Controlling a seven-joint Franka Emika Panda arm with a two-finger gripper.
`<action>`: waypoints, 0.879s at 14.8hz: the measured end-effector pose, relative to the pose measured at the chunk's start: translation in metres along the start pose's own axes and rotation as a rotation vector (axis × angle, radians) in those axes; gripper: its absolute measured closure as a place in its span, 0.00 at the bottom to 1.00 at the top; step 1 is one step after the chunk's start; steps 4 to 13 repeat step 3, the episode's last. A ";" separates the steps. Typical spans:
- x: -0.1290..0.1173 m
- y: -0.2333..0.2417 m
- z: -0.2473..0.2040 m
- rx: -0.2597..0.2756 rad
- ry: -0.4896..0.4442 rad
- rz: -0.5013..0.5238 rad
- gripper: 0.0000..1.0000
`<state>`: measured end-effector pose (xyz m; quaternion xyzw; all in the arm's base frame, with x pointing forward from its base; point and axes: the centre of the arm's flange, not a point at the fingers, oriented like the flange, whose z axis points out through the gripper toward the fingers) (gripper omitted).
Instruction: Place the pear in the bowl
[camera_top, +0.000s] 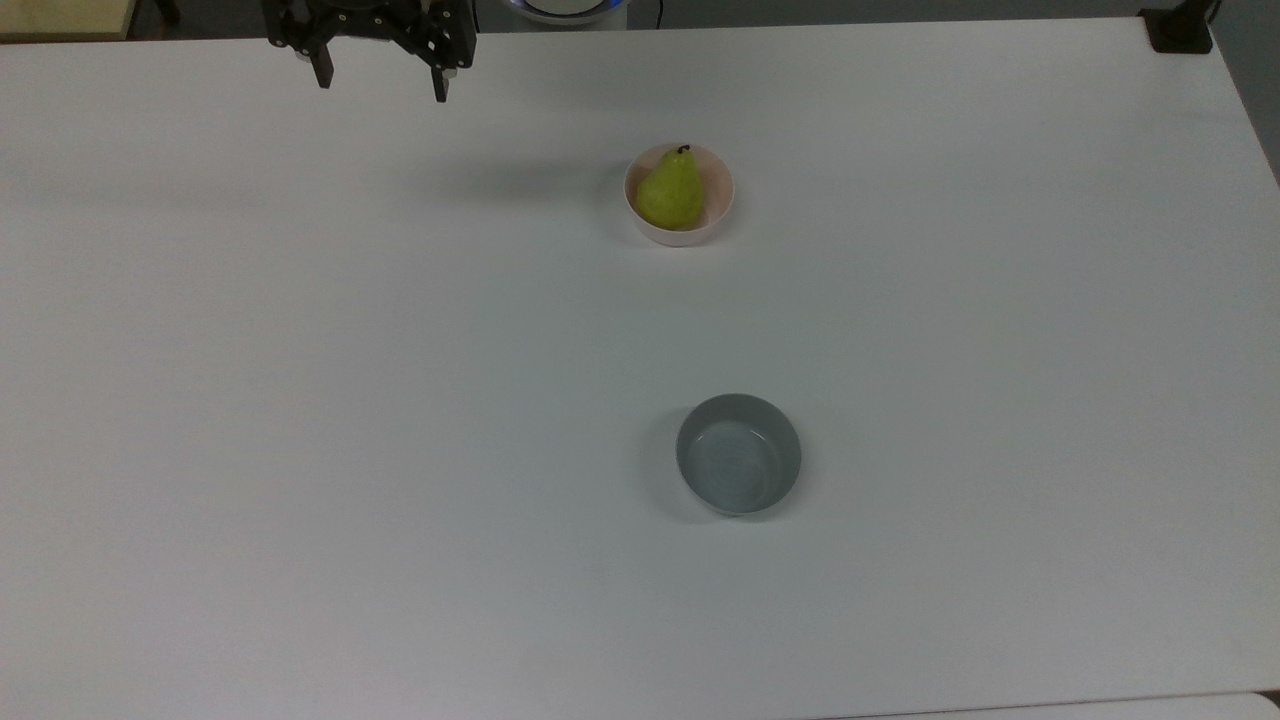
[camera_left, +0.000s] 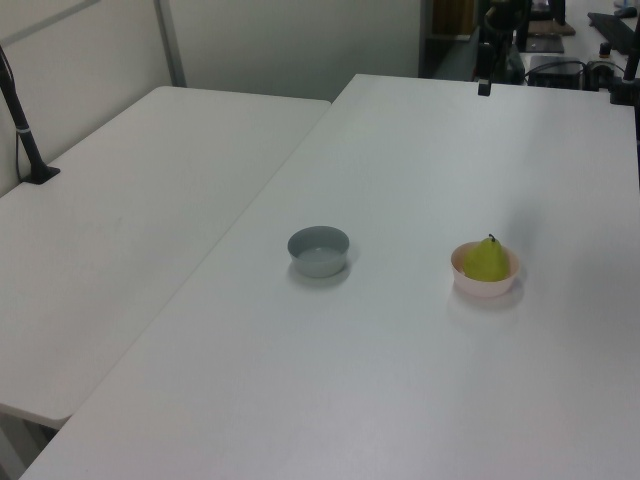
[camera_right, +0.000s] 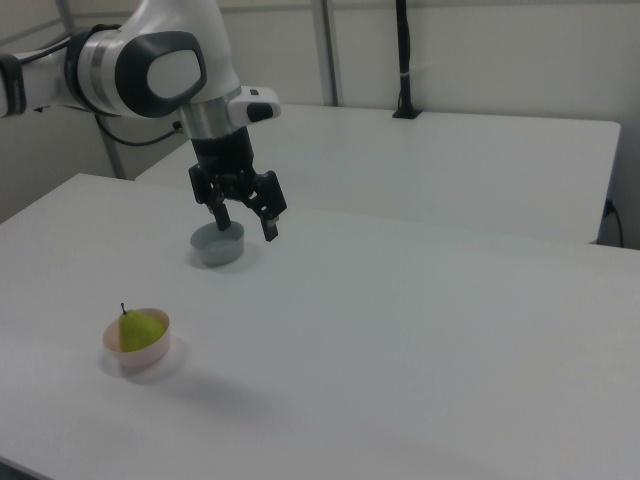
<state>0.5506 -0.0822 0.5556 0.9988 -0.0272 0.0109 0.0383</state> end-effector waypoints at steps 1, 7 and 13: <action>0.000 0.000 -0.002 0.006 -0.003 0.003 0.00; 0.000 0.000 -0.003 0.018 -0.003 0.008 0.00; 0.000 0.000 -0.003 0.018 -0.003 0.008 0.00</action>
